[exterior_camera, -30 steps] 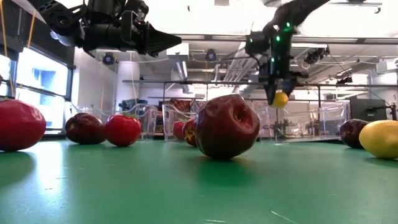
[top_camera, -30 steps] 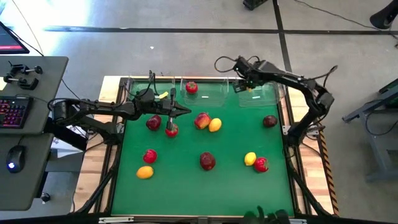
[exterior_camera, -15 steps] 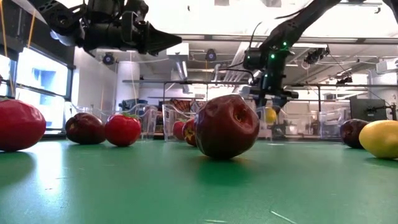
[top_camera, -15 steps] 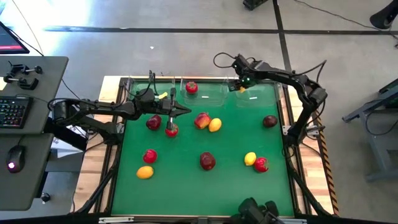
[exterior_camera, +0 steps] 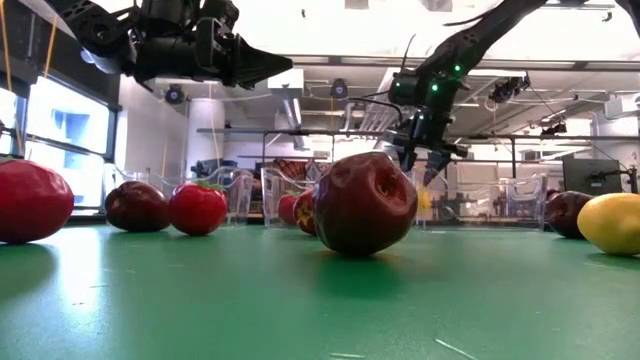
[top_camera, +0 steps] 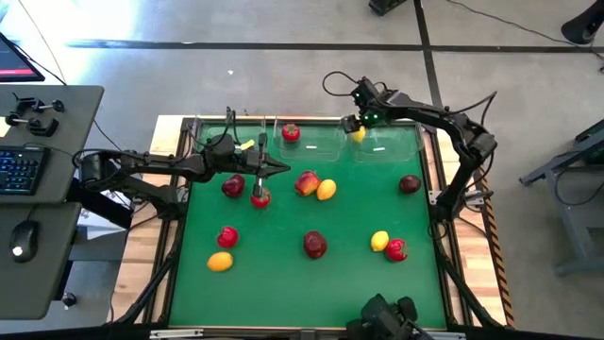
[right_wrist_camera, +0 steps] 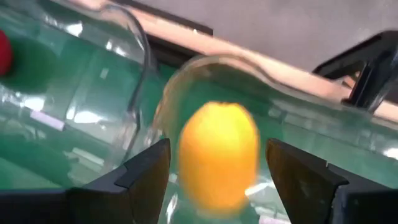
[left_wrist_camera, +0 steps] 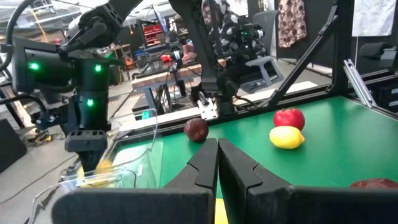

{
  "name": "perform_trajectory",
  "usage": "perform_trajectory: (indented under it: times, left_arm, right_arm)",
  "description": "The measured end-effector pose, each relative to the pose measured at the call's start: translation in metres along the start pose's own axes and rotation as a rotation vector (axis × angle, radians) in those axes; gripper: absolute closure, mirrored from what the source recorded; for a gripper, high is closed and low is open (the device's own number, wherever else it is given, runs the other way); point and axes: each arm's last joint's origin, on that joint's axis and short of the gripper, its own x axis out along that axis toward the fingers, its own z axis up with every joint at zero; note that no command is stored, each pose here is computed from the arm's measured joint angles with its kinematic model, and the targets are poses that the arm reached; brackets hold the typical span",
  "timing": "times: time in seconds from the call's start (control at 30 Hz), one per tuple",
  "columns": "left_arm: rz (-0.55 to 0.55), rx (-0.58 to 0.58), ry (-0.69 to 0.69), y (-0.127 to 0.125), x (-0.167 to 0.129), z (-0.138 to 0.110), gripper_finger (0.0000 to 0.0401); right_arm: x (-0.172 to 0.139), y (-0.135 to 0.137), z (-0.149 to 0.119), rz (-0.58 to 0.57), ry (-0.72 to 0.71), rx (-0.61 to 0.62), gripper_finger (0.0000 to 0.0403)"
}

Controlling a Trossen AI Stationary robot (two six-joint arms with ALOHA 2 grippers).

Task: Sort produce into baskets
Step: Put the lemon into the right transparent bin, then put the top left apple into the left transparent bin

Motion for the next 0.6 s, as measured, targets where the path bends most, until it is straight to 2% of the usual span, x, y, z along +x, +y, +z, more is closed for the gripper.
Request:
perform_trajectory:
  times: [0.13, 0.37, 0.6]
  left_arm:
    - [0.000, -0.002, 0.000, 0.000, 0.000, 0.000, 0.0401]
    - [0.000, -0.017, 0.002, 0.000, 0.000, 0.000, 0.0401]
    - [0.000, -0.017, 0.001, 0.000, 0.000, 0.000, 0.0401]
  right_arm:
    - [0.011, -0.007, 0.003, -0.012, 0.012, 0.051, 0.0159]
    - [0.035, -0.022, 0.004, -0.054, 0.073, 0.062, 0.0224]
    - [0.019, -0.026, 0.007, -0.048, 0.040, 0.042, 0.0310]
